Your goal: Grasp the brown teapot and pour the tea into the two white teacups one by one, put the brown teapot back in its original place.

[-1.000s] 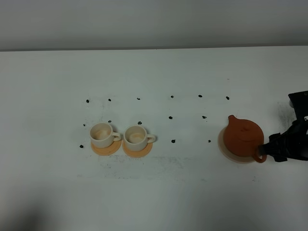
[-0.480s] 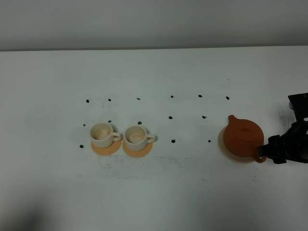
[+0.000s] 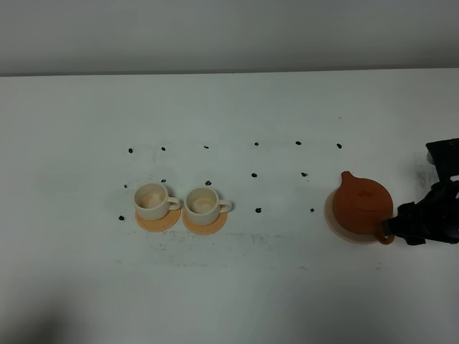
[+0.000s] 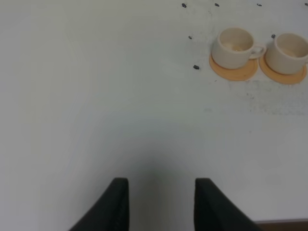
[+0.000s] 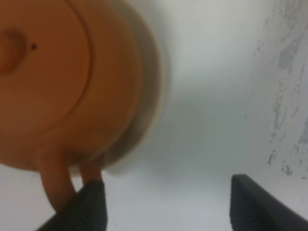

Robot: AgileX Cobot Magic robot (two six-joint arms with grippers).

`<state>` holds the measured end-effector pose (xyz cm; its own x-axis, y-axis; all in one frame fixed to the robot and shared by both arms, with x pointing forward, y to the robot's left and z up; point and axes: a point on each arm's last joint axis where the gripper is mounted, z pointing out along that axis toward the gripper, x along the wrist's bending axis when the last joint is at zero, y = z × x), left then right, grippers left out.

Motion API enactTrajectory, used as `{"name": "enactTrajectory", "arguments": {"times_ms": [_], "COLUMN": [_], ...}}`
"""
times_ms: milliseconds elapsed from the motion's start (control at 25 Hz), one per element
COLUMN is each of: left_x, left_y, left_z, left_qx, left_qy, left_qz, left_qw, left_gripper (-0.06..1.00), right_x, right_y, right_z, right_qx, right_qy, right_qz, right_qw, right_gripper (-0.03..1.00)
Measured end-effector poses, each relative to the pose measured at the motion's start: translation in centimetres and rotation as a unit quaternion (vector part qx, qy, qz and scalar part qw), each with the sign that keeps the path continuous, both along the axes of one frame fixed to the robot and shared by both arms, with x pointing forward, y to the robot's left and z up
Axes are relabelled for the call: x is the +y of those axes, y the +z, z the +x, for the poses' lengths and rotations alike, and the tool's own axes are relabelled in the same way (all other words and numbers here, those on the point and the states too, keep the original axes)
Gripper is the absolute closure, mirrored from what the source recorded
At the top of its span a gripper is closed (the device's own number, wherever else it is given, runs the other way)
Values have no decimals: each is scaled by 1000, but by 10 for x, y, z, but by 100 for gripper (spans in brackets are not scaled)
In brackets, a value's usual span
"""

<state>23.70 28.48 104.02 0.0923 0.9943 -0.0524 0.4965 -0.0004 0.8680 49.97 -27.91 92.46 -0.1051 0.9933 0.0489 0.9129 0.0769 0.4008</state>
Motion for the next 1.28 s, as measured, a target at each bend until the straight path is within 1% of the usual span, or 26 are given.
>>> {"name": "enactTrajectory", "arguments": {"times_ms": [520,1280], "left_x": [0,0], "left_y": [0,0], "left_z": [0,0], "left_qx": [0,0], "left_qy": [0,0], "left_qz": [0,0], "left_qw": [1000,1000], "left_gripper": [63,63], "right_x": [3,8], "right_y": [0,1], "right_z": [0,-1], "right_qx": [0,9], "right_qy": [11,6], "right_qz": [16,46], "right_qw": [1000,999], "right_gripper": [44,44]}}
